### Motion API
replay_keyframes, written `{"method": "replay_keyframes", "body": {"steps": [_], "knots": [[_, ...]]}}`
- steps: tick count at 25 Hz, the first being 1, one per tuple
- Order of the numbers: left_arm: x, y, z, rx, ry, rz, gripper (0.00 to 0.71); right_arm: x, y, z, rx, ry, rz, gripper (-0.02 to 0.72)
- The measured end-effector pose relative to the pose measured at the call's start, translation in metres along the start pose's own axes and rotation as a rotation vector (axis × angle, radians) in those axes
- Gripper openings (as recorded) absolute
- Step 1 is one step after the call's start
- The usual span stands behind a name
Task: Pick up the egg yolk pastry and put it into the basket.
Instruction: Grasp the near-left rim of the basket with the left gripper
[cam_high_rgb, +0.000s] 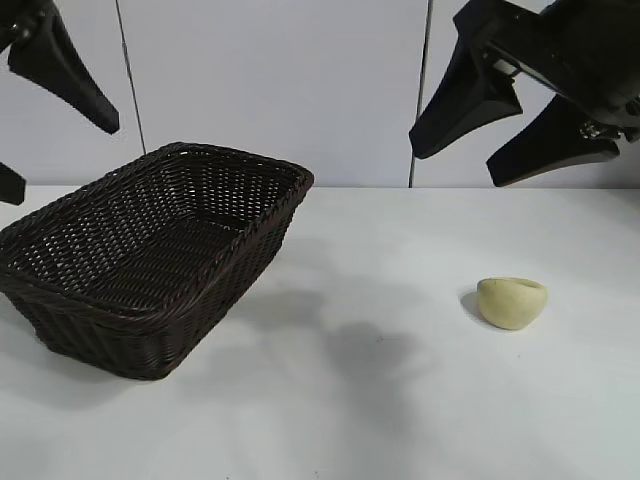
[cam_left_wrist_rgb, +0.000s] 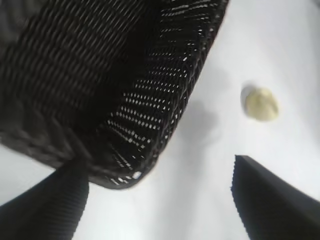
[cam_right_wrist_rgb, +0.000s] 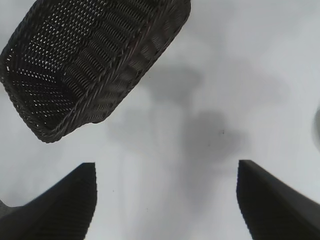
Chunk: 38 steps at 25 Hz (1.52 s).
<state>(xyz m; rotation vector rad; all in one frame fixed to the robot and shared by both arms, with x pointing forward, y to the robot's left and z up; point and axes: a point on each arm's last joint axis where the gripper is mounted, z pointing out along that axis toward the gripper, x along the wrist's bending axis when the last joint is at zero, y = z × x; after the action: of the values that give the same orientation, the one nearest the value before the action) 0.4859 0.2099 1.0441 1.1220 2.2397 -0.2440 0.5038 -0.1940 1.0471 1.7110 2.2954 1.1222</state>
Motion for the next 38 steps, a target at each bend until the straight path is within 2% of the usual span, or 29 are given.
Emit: {"method": "replay_keyframes", "body": {"steps": [3, 8, 21, 27, 32, 34, 38], "knots": [[0.007, 0.004, 0.000, -0.040, 0.079, -0.040, 0.571, 0.000, 0.000, 0.000, 0.000, 0.000, 0.000, 0.555], [0.014, 0.009, 0.003, -0.092, 0.147, -0.118, 0.571, 0.000, 0.000, 0.000, 0.000, 0.000, 0.000, 0.555], [0.036, 0.022, 0.077, -0.013, 0.317, -0.176, 0.571, 0.000, 0.000, 0.000, -0.001, 0.000, -0.001, 0.555], [0.049, 0.022, 0.111, 0.028, 0.363, -0.238, 0.571, 0.000, 0.000, 0.000, -0.001, 0.000, -0.001, 0.555], [0.052, 0.024, 0.119, 0.020, 0.361, -0.246, 0.568, 0.000, 0.000, 0.000, -0.001, 0.000, -0.001, 0.555], [0.052, 0.024, 0.119, 0.015, 0.355, -0.246, 0.531, 0.000, 0.000, 0.000, -0.001, 0.000, -0.001, 0.555], [0.052, 0.024, 0.120, 0.015, 0.355, -0.248, 0.354, 0.000, 0.000, 0.000, 0.000, -0.001, -0.002, 0.555]]}}
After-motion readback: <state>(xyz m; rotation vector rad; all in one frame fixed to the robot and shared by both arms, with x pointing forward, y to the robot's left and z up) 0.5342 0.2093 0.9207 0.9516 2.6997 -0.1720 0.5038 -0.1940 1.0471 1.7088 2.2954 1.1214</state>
